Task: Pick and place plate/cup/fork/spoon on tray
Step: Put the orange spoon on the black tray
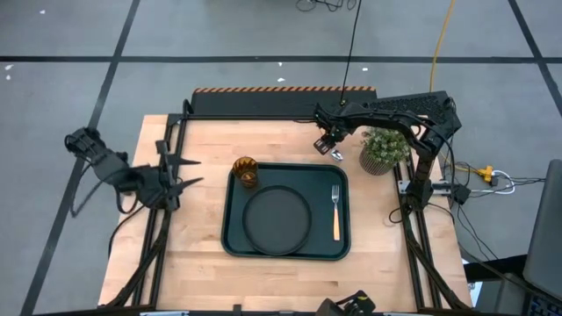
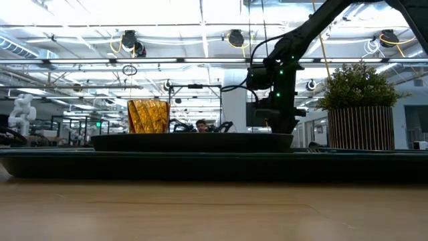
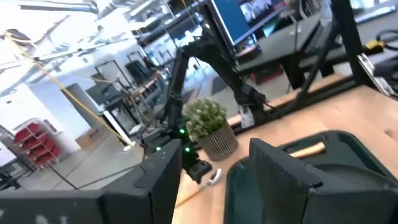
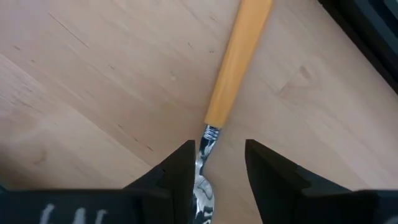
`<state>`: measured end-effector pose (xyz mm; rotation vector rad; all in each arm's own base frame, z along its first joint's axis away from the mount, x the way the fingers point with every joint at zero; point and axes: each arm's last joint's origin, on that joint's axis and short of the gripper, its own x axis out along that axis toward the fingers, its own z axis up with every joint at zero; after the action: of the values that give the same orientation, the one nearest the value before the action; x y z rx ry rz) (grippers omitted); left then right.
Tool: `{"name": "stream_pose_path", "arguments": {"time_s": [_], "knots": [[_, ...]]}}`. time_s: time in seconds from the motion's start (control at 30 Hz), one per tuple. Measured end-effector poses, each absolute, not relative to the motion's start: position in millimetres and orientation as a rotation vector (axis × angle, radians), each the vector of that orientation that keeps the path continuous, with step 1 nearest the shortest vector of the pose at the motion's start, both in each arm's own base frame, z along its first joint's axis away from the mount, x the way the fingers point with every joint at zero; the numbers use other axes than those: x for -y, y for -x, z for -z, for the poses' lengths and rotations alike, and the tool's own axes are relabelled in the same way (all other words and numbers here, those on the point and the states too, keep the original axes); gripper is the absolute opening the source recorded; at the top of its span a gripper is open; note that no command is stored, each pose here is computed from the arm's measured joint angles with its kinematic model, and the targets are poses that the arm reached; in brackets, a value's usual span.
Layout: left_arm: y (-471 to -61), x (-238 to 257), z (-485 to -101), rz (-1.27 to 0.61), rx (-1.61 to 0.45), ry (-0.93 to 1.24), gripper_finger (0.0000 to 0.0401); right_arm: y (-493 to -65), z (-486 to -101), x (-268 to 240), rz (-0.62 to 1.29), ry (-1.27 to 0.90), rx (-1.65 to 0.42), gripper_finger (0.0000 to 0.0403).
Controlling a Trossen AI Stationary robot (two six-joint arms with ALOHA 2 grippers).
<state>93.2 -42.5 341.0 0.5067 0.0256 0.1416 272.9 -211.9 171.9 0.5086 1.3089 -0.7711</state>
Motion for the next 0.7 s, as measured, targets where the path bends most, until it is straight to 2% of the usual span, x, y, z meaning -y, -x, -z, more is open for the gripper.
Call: {"name": "stream_pose_path", "arguments": {"time_s": [0.17, 0.7], "knots": [[-83.6, 34.7, -341.4, -0.135, 0.015, -0.466, 0.0193, -275.1, -171.3, 213.5, 0.772, -0.503, -1.286, 0.0148], [-83.9, 36.1, -341.0, -0.086, 0.03, -0.353, 0.0193, -282.3, -146.6, 218.2, 0.739, -0.511, -1.322, 0.0146]]}}
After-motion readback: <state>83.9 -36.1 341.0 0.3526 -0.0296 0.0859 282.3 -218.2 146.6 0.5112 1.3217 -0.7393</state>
